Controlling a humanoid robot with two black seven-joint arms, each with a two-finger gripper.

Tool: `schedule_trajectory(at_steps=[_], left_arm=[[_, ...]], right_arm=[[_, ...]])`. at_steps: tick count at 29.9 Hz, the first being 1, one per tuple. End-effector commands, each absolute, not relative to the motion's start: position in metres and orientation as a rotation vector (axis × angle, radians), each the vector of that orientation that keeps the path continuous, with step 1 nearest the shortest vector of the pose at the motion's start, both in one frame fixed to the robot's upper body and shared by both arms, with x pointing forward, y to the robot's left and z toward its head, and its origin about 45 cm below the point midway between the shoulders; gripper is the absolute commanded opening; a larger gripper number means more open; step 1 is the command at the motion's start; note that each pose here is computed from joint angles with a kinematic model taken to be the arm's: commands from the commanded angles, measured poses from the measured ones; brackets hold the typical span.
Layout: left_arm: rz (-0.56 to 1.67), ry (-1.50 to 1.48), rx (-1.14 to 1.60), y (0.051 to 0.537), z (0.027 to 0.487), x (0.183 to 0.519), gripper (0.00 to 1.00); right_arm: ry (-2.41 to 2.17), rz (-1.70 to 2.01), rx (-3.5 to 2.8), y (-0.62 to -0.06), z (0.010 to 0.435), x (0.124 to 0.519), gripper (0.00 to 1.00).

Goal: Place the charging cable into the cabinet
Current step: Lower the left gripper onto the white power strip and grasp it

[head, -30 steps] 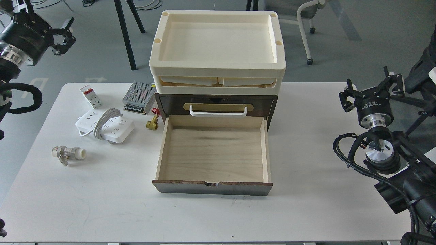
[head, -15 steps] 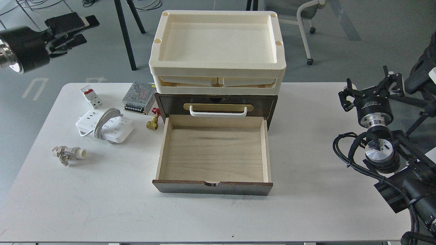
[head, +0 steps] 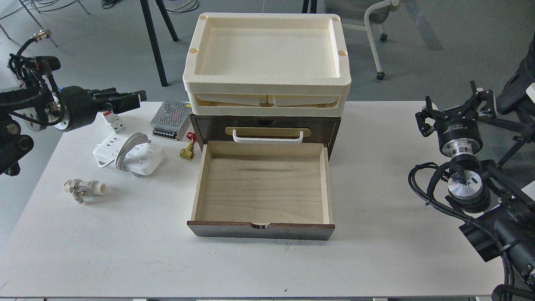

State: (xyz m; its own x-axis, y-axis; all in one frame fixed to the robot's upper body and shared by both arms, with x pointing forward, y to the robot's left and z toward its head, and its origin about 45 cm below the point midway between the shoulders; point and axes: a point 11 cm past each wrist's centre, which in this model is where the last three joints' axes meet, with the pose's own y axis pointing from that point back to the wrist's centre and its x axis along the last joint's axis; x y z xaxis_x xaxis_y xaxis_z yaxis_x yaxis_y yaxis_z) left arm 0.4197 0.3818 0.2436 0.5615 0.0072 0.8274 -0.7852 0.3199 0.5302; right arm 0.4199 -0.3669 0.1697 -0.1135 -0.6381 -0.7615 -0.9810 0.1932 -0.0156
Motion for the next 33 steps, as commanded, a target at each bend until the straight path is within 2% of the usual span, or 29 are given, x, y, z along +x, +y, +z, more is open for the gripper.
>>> schedule_trajectory(at_steps=[1, 11, 17, 33], left_arm=[[0.575, -0.891, 1.195, 0.383, 0.229, 0.422, 0.81], [0.514, -0.892, 1.403, 0.426, 0.162, 0.411, 0.81], [0.482, -0.888, 1.368, 0.413, 0.152, 0.41, 0.81], [0.5, -0.847, 1.432, 0.427, 0.12, 0.403, 0.78]], right_arm=[[1.828, 0.682, -1.516, -0.366, 0.17, 0.42, 1.0], [1.83, 0.683, -1.516, -0.367, 0.169, 0.419, 1.0], [1.838, 0.681, -1.507, -0.368, 0.169, 0.419, 1.0], [1.838, 0.682, -1.51, -0.368, 0.169, 0.419, 1.0]])
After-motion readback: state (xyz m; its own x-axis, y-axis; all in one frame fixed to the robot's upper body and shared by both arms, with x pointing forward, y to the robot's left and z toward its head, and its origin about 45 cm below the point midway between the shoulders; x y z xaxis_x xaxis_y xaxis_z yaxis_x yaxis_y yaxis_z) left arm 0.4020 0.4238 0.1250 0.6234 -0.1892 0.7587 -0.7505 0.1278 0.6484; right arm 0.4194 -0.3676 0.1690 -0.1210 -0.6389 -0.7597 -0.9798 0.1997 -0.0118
